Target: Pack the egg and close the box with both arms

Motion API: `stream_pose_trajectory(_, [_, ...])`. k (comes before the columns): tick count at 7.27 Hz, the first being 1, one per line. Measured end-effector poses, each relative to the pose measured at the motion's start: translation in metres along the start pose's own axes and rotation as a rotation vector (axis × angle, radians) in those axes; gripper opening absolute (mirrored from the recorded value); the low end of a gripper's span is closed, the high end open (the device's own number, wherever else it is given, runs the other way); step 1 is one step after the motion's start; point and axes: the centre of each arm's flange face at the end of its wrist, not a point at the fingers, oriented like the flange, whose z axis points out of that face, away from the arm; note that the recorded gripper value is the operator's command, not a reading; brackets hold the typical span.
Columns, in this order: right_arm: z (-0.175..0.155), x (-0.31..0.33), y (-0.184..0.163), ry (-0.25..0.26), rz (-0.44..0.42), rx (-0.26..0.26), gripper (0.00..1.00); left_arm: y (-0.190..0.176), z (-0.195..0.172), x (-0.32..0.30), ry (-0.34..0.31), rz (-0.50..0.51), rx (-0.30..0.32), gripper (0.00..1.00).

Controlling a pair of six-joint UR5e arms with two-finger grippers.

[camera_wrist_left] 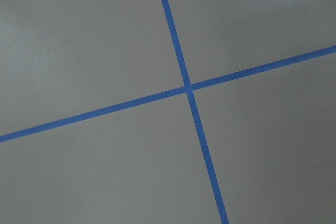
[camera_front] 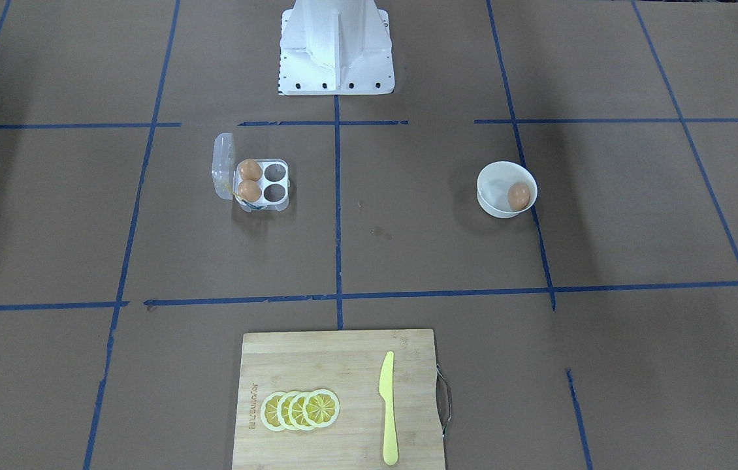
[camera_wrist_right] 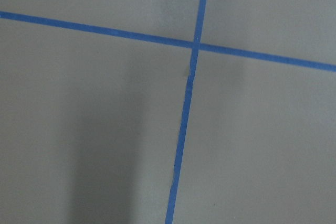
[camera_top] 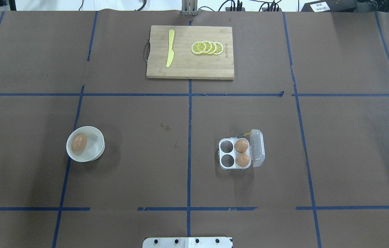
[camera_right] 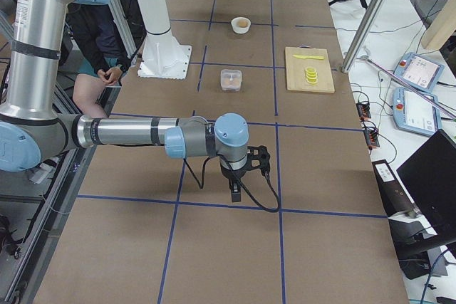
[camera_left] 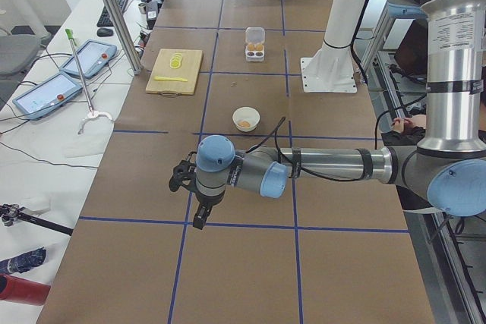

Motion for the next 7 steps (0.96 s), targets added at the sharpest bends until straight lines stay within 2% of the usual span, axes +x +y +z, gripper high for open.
stream_pose_trajectory(2, [-0.008, -0.007, -0.010, 0.003, -0.066, 0.077, 1.00, -0.029, -0.016, 0.013, -0.009, 0.046, 0.121, 1.00])
stream_pose_trajectory(4, [0.000, 0.000, -0.021, 0.002, -0.070, 0.081, 1.00, -0.055, -0.026, 0.022, -0.009, 0.177, 0.279, 1.00])
stream_pose_trajectory(5, [0.006, 0.005, -0.022, 0.001, -0.064, 0.072, 1.00, -0.063, -0.028, 0.026, 0.007, 0.219, 0.330, 1.00])
stream_pose_trajectory(7, [0.009, 0.006, -0.023, -0.016, -0.070, 0.077, 1.00, -0.074, -0.033, 0.048, 0.058, 0.269, 0.381, 1.00])
